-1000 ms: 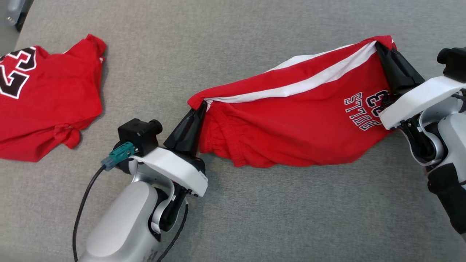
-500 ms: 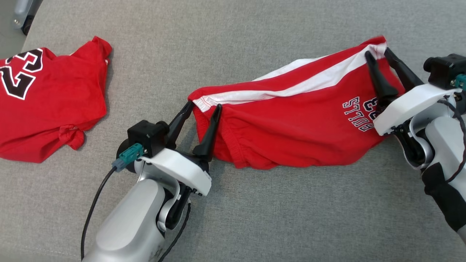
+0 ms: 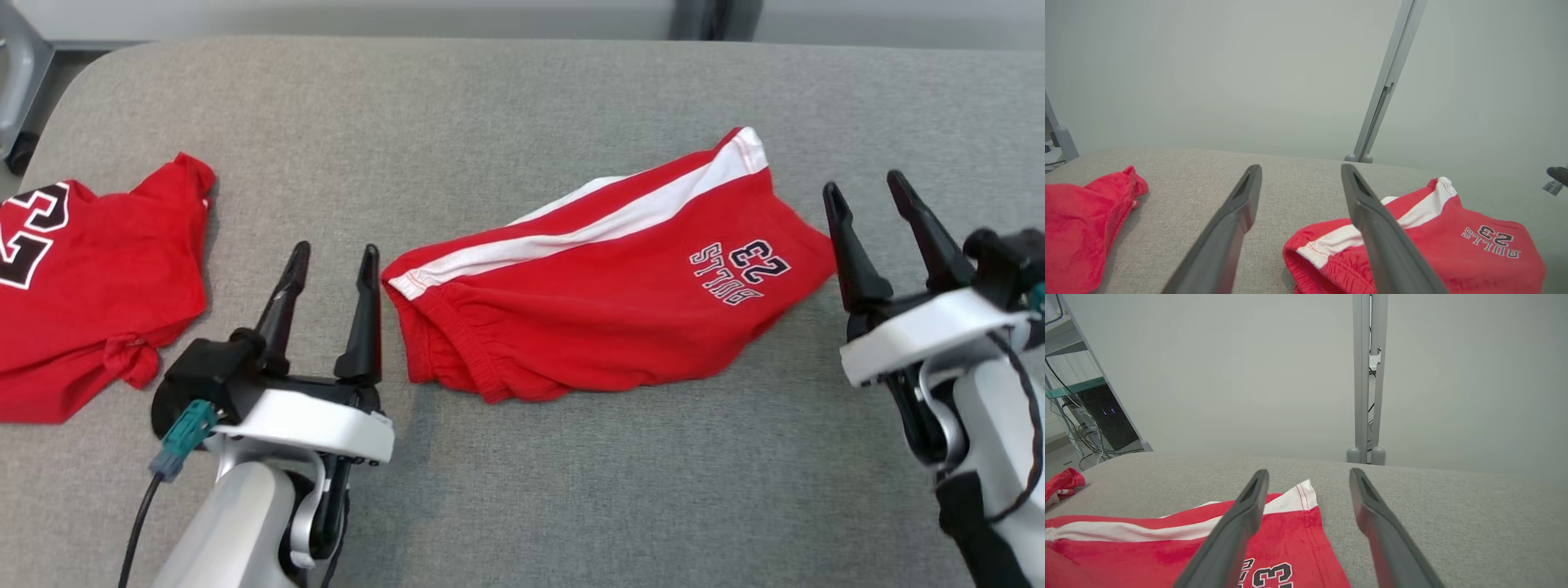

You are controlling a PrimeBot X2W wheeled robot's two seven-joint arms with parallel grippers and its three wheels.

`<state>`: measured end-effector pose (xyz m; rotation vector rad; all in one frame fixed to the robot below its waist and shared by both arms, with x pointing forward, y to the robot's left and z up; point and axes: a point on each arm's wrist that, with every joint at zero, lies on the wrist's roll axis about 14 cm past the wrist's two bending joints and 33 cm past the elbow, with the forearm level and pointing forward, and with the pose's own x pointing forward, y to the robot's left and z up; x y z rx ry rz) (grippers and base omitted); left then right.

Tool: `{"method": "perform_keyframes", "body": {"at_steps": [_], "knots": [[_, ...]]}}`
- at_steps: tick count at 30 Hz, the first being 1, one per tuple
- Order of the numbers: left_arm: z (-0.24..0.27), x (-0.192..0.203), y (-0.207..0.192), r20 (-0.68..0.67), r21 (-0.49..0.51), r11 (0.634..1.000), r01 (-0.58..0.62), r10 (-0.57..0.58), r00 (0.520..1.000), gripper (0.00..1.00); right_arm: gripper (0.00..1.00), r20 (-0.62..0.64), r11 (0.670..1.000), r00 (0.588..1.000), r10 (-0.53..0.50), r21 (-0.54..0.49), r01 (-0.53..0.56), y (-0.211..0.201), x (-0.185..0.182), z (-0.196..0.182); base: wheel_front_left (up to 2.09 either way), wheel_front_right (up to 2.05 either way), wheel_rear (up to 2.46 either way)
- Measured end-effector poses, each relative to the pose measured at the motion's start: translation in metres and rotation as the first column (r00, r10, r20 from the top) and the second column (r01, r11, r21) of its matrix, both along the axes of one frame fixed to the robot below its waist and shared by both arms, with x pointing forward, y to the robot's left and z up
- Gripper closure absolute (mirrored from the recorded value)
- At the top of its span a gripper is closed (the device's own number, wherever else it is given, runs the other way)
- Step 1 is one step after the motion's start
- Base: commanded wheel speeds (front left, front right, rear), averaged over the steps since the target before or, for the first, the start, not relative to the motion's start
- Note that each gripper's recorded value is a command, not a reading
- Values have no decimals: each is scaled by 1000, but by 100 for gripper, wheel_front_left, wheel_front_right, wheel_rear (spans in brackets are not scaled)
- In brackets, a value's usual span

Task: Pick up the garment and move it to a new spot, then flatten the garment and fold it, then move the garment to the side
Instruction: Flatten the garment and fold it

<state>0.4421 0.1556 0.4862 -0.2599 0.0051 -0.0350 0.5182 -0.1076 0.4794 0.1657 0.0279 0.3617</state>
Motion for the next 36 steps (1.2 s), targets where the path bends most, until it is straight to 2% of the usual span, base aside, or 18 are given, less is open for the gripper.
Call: {"method": "perform_keyframes", "body": {"at_steps": [9, 15, 36], "knots": [[-1, -21, 14, -1, 37, 998, -41, 41, 999, 0, 0, 13, 997, 997, -82, -1, 82, -21, -54, -1, 0, 0, 0], [-14, -33, 12, -39, 35, 999, -39, 41, 998, 0, 0, 3, 994, 994, -112, 12, 112, -26, -75, -3, 0, 0, 0], [-20, -33, 9, -48, 30, 999, -24, 25, 999, 0, 0, -18, 994, 994, -110, -5, 110, -27, -69, -13, 0, 0, 0]]}}
